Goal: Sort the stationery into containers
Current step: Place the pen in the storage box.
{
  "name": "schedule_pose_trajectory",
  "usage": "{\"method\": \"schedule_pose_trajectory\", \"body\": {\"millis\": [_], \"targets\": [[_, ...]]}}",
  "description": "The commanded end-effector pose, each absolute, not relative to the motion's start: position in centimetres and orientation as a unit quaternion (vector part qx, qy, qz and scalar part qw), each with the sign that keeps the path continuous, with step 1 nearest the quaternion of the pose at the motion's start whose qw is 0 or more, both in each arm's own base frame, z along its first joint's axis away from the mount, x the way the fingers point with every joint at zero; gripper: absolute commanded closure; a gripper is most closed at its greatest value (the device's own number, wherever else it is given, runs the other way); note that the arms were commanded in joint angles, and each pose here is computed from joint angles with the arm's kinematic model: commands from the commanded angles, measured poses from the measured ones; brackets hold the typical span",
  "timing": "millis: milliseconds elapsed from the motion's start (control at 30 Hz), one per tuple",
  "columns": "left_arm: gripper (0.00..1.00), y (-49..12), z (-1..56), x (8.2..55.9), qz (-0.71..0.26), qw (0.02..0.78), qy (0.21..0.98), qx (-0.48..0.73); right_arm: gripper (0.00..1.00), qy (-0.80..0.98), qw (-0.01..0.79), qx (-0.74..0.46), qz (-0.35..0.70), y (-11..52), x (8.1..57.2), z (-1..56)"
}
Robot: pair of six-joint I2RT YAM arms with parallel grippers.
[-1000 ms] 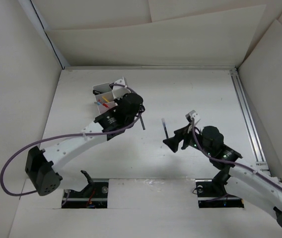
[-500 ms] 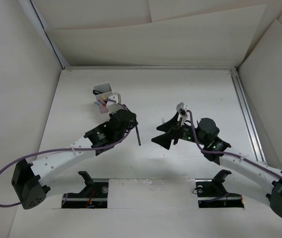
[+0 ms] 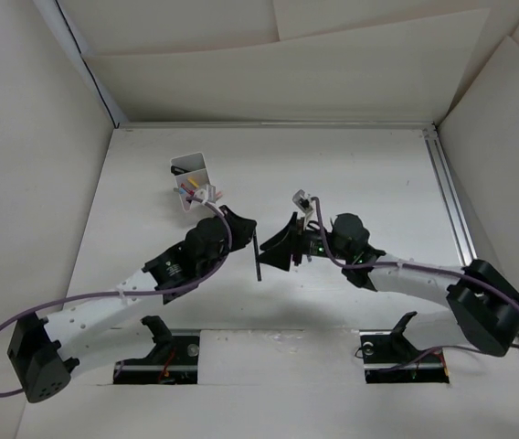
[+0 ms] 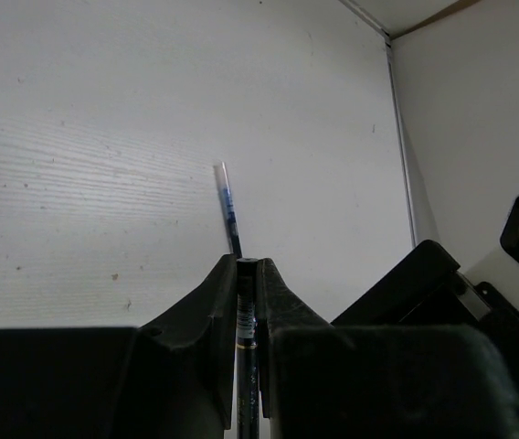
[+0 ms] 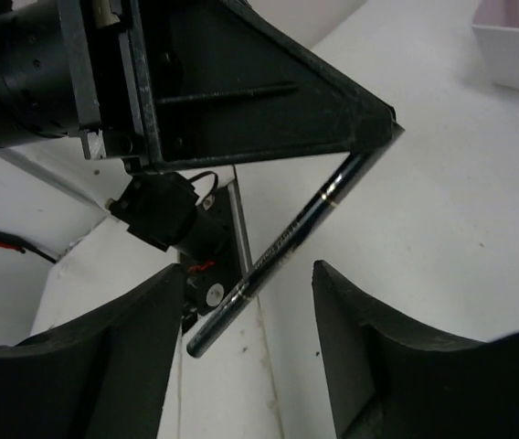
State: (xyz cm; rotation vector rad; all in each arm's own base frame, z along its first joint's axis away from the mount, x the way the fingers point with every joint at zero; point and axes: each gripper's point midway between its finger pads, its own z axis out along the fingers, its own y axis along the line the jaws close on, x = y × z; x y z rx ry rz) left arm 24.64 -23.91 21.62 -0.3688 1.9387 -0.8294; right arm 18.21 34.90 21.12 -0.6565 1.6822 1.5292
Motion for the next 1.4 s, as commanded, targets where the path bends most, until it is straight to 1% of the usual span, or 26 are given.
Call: {"method": "schedule_pose_trajectory", "body": {"millis": [0, 100, 167, 200, 233, 267, 333, 367, 433, 467, 600, 633, 667, 700, 733, 767, 800, 833, 933, 1000, 1200, 1267, 1367], "targets": [[1.00, -24.5, 23.6, 24.4, -0.386, 0.488, 0.766, -0.158, 0.39, 0.597, 0.385, -0.262, 0.654, 36.5, 17.8, 24.6], [1.00, -24.1, 24.2, 24.3, -0.392, 0.495, 0.758, -0.163, 0.42, 0.589, 0.374, -0.266, 0.665, 37.3, 17.3, 24.0], [1.00, -23.8, 24.8, 24.3, -0.397, 0.501, 0.751, -0.167, 0.42, 0.583, 0.372, -0.260, 0.674, 37.5, 17.3, 24.3], [1.00, -23.7, 24.6, 24.2, -0.394, 0.500, 0.753, -0.167, 0.45, 0.588, 0.366, -0.256, 0.674, 37.6, 17.4, 23.8], [1.00, -23.7, 24.6, 24.2, -0.394, 0.500, 0.753, -0.167, 0.45, 0.588, 0.365, -0.256, 0.674, 37.6, 17.4, 23.8], [1.00, -23.5, 24.8, 24.1, -0.395, 0.500, 0.752, -0.167, 0.51, 0.593, 0.362, -0.255, 0.673, 37.8, 17.2, 23.6], [1.00, -23.4, 25.3, 24.0, -0.398, 0.502, 0.749, -0.168, 0.58, 0.599, 0.364, -0.251, 0.668, 37.8, 17.5, 23.3], [1.00, -23.2, 25.5, 23.8, -0.399, 0.502, 0.749, -0.168, 0.67, 0.596, 0.368, -0.254, 0.667, 37.7, 17.4, 23.6], [1.00, -23.2, 25.2, 23.8, -0.396, 0.501, 0.751, -0.167, 0.76, 0.604, 0.373, -0.249, 0.659, 37.7, 17.8, 23.6], [1.00, -23.1, 25.6, 23.7, -0.399, 0.502, 0.748, -0.168, 0.83, 0.604, 0.376, -0.253, 0.655, 37.6, 17.8, 23.6], [1.00, -23.0, 25.9, 23.5, -0.394, 0.499, 0.755, -0.159, 0.91, 0.608, 0.385, -0.267, 0.641, 37.7, 17.7, 23.8], [1.00, -23.0, 25.6, 23.2, -0.388, 0.493, 0.765, -0.149, 0.91, 0.622, 0.381, -0.266, 0.630, 37.8, 18.1, 23.2], [0.89, -23.4, 26.4, 23.1, -0.387, 0.494, 0.767, -0.133, 0.92, 0.621, 0.385, -0.272, 0.626, 37.8, 18.2, 23.7], [0.83, -23.5, 26.7, 23.0, -0.384, 0.492, 0.771, -0.123, 0.92, 0.623, 0.397, -0.279, 0.614, 37.8, 18.5, 23.7], [0.78, -23.6, 25.5, 22.9, -0.361, 0.479, 0.793, -0.110, 0.92, 0.640, 0.385, -0.281, 0.602, 37.8, 18.5, 22.7], [0.73, -23.9, 25.6, 22.7, -0.357, 0.471, 0.801, -0.098, 0.92, 0.649, 0.385, -0.282, 0.593, 37.7, 18.7, 22.1], [0.70, -24.0, 26.5, 22.8, -0.355, 0.472, 0.802, -0.094, 0.92, 0.642, 0.394, -0.288, 0.591, 37.8, 18.9, 23.1], [0.65, -24.1, 26.0, 22.6, -0.345, 0.464, 0.812, -0.081, 0.92, 0.645, 0.400, -0.294, 0.581, 37.8, 19.2, 22.9], [0.65, -24.6, 25.8, 22.1, -0.350, 0.452, 0.818, -0.066, 0.94, 0.656, 0.400, -0.303, 0.563, 37.9, 19.7, 22.6], [0.74, -24.3, 25.7, 22.1, -0.341, 0.451, 0.822, -0.067, 0.94, 0.667, 0.393, -0.310, 0.552, 37.6, 19.6, 22.0], [0.92, -23.4, 26.1, 22.1, -0.330, 0.460, 0.821, -0.071, 0.94, 0.674, 0.405, -0.315, 0.532, 37.4, 20.1, 22.4], [1.00, -23.4, 26.1, 22.1, -0.330, 0.460, 0.821, -0.071, 0.94, 0.678, 0.404, -0.312, 0.528, 37.3, 20.2, 22.2], [1.00, -23.2, 26.4, 22.2, -0.326, 0.464, 0.820, -0.075, 0.91, 0.674, 0.410, -0.316, 0.528, 37.3, 20.3, 22.8]]}}
